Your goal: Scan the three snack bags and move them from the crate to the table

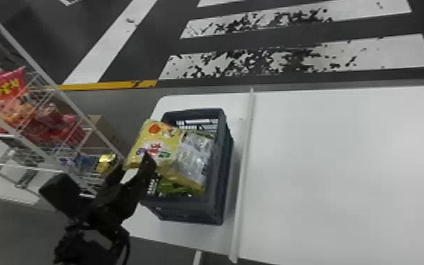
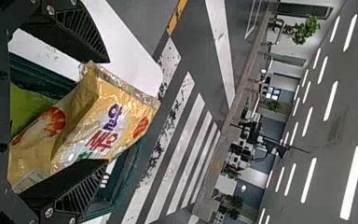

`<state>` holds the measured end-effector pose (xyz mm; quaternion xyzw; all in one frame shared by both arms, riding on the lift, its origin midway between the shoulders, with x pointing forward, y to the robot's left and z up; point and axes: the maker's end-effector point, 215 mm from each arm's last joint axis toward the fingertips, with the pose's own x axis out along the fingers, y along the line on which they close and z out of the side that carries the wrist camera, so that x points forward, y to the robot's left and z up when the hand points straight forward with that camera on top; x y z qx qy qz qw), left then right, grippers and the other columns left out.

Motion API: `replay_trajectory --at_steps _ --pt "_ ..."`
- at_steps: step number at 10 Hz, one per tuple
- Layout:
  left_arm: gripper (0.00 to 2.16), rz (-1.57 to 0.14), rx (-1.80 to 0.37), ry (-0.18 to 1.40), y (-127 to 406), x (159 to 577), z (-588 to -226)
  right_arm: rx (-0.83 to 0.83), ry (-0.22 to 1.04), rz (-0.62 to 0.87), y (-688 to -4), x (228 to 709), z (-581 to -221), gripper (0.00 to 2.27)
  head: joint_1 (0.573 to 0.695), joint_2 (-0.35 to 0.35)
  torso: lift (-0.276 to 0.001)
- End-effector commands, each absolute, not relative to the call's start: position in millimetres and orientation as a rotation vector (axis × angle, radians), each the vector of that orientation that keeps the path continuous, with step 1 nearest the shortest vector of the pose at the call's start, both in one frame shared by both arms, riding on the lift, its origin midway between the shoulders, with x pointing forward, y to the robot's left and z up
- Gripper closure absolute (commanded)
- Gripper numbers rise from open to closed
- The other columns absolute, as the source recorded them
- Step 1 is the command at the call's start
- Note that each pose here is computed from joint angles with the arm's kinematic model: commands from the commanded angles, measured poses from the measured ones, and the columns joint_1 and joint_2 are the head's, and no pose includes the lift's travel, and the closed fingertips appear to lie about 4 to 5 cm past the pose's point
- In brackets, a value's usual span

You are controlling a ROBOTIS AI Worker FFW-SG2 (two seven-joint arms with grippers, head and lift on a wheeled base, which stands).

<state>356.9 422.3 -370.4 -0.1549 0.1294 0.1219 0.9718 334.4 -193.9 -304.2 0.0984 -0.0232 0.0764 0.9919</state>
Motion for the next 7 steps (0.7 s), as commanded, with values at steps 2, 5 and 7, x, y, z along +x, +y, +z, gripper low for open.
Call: replay_trajectory --at_steps 2,5,7 --pt "0.79 0.239 -0.304 0.268 422 359 -372 0.191 -0.03 0.165 -193 338 -312 0.11 0.695 0.35 -0.062" --pt "1.85 0.222 -0.323 0.311 414 367 -383 0.188 -0.031 0.161 -200 338 -311 0.11 0.695 0.35 -0.062" --pt "1.98 0.205 -0.323 0.316 412 371 -384 0.187 -0.028 0.155 -204 338 -313 0.11 0.695 0.339 -0.062"
